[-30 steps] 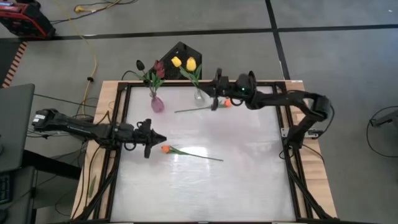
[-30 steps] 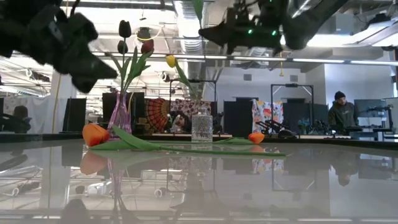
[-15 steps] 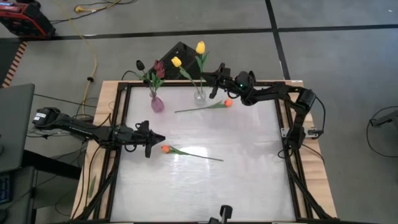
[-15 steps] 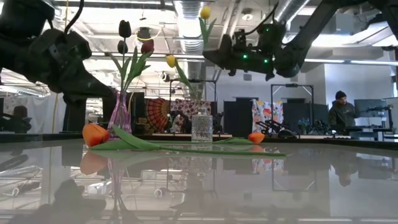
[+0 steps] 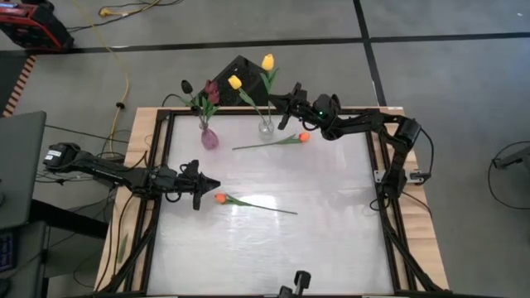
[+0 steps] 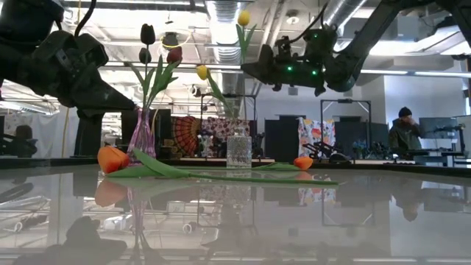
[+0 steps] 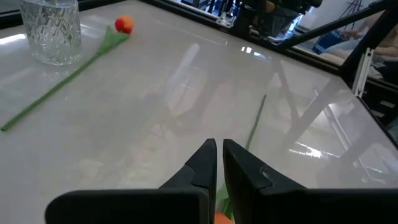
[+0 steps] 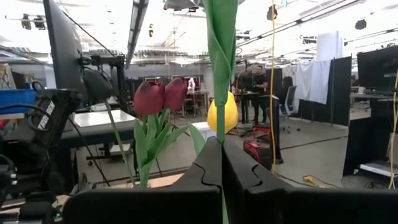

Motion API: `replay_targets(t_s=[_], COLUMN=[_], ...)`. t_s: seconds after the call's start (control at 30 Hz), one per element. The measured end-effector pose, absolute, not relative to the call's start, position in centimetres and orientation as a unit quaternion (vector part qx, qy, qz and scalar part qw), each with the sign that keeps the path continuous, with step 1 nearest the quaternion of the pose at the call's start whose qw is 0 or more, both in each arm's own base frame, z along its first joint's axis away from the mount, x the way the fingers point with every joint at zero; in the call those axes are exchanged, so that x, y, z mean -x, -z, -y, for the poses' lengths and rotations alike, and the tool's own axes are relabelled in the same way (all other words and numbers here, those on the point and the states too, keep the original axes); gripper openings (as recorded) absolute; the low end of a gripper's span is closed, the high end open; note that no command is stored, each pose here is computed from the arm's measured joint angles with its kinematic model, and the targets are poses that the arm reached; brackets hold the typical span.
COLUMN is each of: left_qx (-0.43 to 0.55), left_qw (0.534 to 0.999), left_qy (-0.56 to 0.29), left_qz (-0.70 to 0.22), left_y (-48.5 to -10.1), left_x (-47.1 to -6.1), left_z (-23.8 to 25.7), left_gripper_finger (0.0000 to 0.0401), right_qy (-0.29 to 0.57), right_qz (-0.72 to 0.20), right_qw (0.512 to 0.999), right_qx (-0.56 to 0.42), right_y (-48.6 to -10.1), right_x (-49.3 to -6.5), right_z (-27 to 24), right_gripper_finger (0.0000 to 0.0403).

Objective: Sort flowers into vase by color
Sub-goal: Put the yellow flower into the transparent vase

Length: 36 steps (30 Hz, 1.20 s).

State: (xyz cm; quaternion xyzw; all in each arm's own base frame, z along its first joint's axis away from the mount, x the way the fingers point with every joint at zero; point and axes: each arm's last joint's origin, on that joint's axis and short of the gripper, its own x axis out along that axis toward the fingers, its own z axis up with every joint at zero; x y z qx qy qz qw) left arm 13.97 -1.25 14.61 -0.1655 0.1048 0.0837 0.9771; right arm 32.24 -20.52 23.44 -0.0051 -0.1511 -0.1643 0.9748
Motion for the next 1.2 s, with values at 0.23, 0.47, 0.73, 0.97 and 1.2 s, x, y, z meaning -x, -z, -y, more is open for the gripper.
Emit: replay_targets(t_s=[0.23, 0.47, 0.73, 0.97, 1.2], left_qx=[0.165, 0.170, 0.164, 0.165, 0.171], left_qw=[0.977, 0.976, 0.976, 0.976, 0.976], left_qy=[-0.085, -0.084, -0.086, -0.085, -0.081], left_qz=[-0.105, -0.106, -0.111, -0.111, -0.111], left_y=[-14.6, -14.6, -14.4, -14.4, -14.4], left_x=[-14.0, -14.0, -13.9, -13.9, -13.9], left_z=[1.2, 1.2, 1.2, 1.2, 1.3], left_gripper_finger=[0.0016, 0.0016, 0.0016, 0.0016, 0.0016], right_qy=[0.163, 0.176, 0.165, 0.163, 0.168], right_qz=[0.152, 0.155, 0.187, 0.162, 0.148], right_qw=[0.975, 0.972, 0.968, 0.973, 0.974], right_qx=[-0.012, -0.017, -0.017, -0.017, -0.017], right_y=[-22.1, -21.1, -22.2, -22.1, -21.9], right_x=[-32.8, -32.9, -32.9, -33.7, -33.7], right_z=[20.7, 21.4, 21.2, 20.9, 21.0], right_gripper_finger=[0.0019, 0.0019, 0.0022, 0.0024, 0.0028])
